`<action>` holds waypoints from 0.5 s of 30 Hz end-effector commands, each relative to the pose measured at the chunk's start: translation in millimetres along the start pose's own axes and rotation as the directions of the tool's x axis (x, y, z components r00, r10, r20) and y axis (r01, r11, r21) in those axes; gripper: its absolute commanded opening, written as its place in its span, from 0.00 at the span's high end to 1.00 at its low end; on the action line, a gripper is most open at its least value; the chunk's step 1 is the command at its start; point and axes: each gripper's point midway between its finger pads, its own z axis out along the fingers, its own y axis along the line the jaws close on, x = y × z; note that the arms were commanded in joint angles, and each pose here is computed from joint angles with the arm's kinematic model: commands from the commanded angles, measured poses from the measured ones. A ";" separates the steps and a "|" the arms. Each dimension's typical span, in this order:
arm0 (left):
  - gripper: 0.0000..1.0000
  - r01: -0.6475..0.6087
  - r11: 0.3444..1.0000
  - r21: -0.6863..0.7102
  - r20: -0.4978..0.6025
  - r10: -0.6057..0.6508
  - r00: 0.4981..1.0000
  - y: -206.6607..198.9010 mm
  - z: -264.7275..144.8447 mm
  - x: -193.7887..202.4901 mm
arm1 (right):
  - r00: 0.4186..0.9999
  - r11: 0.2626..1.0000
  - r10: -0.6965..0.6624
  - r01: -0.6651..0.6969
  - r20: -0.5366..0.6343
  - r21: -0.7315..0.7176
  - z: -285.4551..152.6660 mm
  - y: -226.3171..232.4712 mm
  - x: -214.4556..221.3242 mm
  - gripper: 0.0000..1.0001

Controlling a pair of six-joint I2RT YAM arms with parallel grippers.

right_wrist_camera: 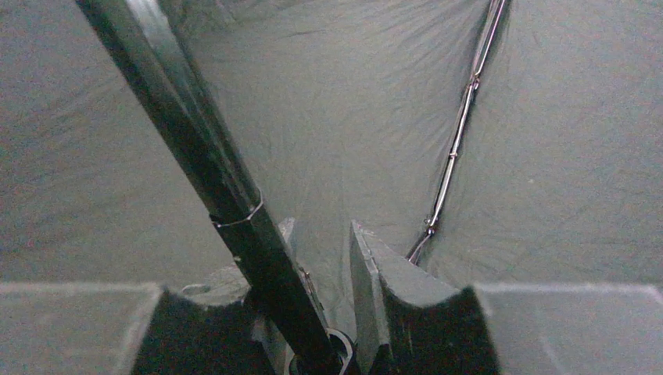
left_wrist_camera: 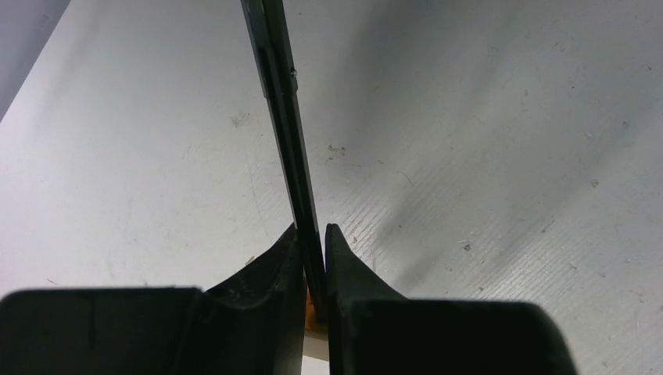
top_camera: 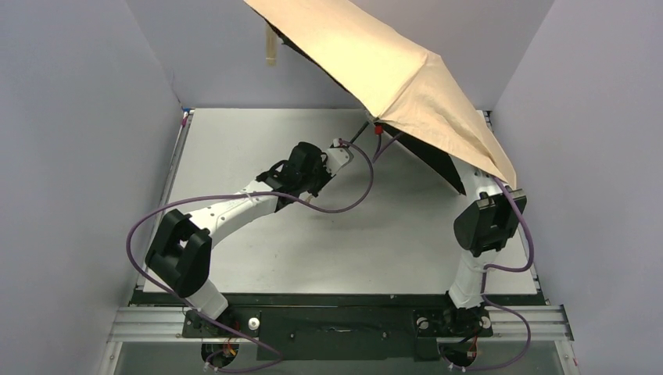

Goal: Open the umbrella

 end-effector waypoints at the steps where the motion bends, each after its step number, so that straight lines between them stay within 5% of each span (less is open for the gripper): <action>1: 1.00 0.093 0.920 0.380 -0.877 0.327 0.351 -55.3 -162.4 257.6 | 0.615 0.861 0.058 0.367 -0.786 0.351 -268.0 -138.7 187.0 0.88; 5: 0.99 0.097 0.932 0.350 -0.842 0.268 0.467 -52.5 -145.3 224.3 | 0.681 0.876 0.023 0.339 -0.732 0.343 -247.9 -120.7 163.1 0.89; 10: 1.00 0.141 0.932 0.335 -0.696 0.144 0.704 -53.9 -120.1 150.7 | 0.777 0.880 -0.045 0.328 -0.628 0.343 -219.4 -101.5 112.6 0.73; 15: 1.00 0.176 0.920 0.351 -0.548 0.049 0.835 -57.4 -111.8 96.6 | 0.857 0.893 -0.092 0.297 -0.507 0.339 -175.2 -81.3 56.1 0.52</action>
